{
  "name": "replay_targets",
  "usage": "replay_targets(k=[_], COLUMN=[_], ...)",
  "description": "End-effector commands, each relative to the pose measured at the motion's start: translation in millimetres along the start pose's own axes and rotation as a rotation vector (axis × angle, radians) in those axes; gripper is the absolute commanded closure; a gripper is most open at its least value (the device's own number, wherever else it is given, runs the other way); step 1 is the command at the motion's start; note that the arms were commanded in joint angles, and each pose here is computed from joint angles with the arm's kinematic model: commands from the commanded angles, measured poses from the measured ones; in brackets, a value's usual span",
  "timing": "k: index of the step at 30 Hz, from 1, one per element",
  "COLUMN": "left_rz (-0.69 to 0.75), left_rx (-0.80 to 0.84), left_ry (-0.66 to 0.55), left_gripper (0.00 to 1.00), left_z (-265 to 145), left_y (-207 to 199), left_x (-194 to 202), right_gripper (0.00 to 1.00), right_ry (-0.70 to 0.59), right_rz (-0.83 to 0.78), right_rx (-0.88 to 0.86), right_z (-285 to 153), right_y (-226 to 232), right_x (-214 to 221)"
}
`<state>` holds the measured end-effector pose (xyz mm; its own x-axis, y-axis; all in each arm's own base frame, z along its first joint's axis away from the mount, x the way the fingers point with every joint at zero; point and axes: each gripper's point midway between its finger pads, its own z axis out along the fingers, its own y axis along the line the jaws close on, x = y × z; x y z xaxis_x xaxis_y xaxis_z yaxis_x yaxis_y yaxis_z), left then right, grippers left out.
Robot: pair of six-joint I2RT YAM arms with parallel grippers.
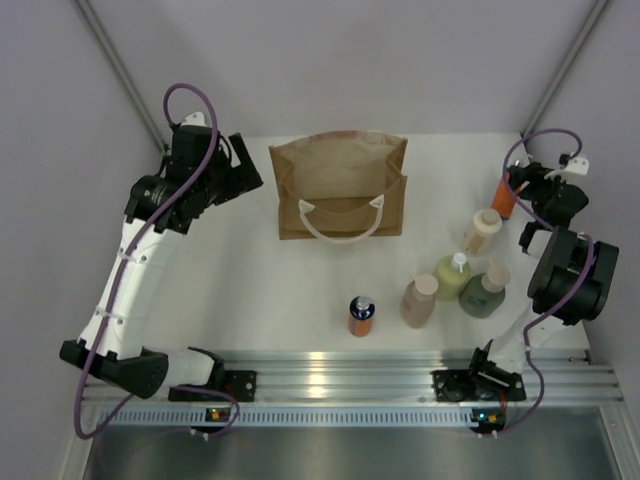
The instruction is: Take the personal care products out of the canvas bag
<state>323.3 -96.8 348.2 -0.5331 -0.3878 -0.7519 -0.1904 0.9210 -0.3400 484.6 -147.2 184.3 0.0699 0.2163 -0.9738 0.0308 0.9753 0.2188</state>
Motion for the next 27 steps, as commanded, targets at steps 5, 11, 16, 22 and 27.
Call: replay_targets(k=[5,11,16,22,27], left_rz=[0.035,0.025,0.027,0.029,0.048], left_rx=[-0.029,-0.01,0.0,-0.016,-0.026], left_ry=[-0.02,-0.027,-0.015,-0.008,0.016], left_gripper=[0.01,0.01,0.01,0.01,0.01], left_z=[3,3,6,5,11], left_y=[6,-1,-5,2,4], left_x=[-6,-12,-12,-4,2], right_gripper=[0.37,0.31,0.3,0.01,0.0], right_ry=[0.229,0.432,0.582,0.718,0.81], right_rz=[0.067,0.092,0.104,0.091,0.031], right_rx=[0.16,0.251,0.291,0.334,0.297], right_z=[17,3,37,59,71], right_y=[-46,-62,-64,-73,-49], right_x=[25,62,53,65,88])
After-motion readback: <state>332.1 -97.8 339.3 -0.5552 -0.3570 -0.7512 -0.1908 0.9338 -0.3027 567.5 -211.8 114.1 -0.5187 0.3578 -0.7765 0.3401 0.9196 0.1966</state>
